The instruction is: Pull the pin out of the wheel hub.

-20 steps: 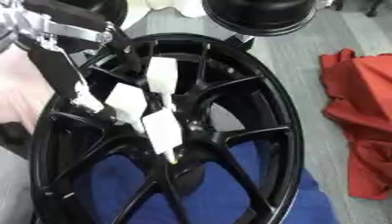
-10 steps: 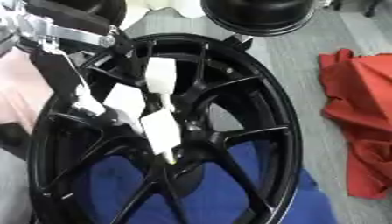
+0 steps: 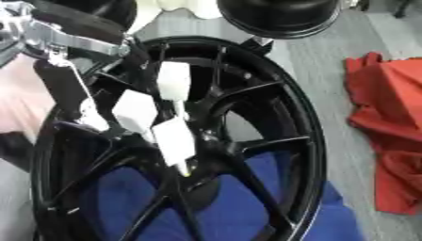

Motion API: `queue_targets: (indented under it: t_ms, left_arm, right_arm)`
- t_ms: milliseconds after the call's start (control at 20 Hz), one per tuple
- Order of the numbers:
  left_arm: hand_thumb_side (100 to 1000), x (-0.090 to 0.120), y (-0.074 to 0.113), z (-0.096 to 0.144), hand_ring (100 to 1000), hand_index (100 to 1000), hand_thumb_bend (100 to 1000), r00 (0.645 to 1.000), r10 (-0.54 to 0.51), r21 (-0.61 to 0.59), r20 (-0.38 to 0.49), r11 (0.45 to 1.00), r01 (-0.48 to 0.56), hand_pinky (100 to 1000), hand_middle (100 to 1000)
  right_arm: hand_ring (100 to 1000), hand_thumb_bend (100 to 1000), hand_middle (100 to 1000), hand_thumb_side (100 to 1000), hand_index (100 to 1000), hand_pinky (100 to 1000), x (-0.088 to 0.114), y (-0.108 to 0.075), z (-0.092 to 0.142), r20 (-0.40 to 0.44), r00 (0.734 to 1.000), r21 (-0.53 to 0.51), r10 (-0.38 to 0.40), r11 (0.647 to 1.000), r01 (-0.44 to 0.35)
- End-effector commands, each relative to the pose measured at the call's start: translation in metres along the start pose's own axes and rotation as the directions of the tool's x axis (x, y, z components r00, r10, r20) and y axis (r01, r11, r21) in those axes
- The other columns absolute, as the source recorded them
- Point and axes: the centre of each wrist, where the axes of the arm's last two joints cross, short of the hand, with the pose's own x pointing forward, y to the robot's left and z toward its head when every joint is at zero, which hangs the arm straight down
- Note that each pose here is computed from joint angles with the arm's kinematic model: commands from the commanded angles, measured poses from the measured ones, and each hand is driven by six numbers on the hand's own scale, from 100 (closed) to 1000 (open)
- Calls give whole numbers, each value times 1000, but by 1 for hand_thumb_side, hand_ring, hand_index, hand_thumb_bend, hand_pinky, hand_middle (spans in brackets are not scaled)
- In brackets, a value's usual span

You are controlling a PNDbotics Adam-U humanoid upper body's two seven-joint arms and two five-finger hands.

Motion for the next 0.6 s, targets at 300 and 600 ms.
queue_targets:
  t_ms: [300,600]
  left_arm:
    - [280,3,4,1,620,722,558,999,-42,-2,-9,999,42,767,576]
    - [146,2,5,0,575,657,359,1000,-12,3,-4,1000,12,746,506]
  right_arm:
    - [515,100,612,730,624,658,8,-9,-5,29,1000,-24,8,1000,-7]
    - [515,100,612,731,623,658,8,-9,-4,28,1000,-25,6,1000,-6]
